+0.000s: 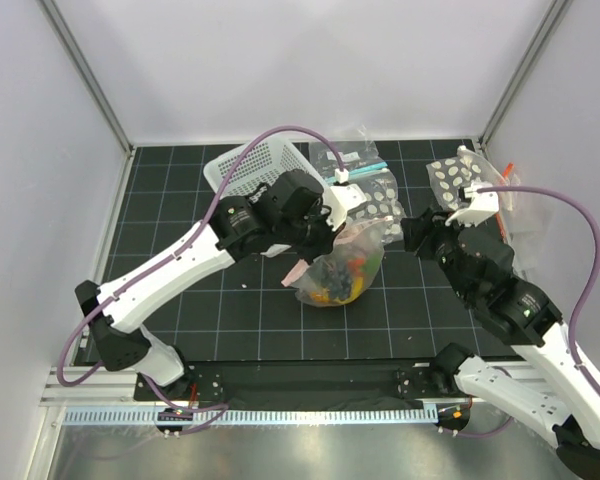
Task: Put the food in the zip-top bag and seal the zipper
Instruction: Adjust the zipper food storage bag at the center of the board.
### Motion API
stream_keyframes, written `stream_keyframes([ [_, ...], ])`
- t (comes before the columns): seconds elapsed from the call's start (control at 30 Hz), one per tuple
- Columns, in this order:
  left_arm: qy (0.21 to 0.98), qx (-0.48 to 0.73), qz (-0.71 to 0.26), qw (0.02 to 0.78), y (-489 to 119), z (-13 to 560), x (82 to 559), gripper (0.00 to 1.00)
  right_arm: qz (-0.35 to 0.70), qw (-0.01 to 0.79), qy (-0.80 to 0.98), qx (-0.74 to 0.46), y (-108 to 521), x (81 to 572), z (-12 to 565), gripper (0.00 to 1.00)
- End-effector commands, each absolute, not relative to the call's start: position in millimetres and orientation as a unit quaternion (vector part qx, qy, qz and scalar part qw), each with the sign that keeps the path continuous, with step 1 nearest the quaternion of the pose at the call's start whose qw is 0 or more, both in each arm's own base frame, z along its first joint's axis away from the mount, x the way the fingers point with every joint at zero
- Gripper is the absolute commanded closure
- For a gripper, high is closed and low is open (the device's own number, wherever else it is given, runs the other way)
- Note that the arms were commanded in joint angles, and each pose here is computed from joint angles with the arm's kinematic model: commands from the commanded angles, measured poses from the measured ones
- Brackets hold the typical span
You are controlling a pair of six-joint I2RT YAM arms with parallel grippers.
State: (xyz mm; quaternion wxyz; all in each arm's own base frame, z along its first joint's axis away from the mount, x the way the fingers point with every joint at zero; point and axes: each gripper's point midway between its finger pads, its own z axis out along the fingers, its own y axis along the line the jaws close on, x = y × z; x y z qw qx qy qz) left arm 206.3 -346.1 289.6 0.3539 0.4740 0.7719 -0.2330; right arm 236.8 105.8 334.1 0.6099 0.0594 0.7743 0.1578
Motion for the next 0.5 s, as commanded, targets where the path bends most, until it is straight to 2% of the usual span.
stream_keyframes([
  [0.0, 0.752, 0.483, -0.253, 0.369, -338, 313, 196, 1.0, 0.136, 0.639, 0.756, 0.038, 98, 239, 339, 0.48],
  [0.2, 0.766, 0.484, -0.221, 0.361, -318, 301, 194, 1.0, 0.173, 0.637, 0.75, -0.038, 122, 233, 308, 0.38],
  [0.47, 0.761, 0.499, -0.175, 0.376, -296, 288, 202, 1.0, 0.266, 0.658, 0.692, -0.132, 160, 214, 306, 0.33],
])
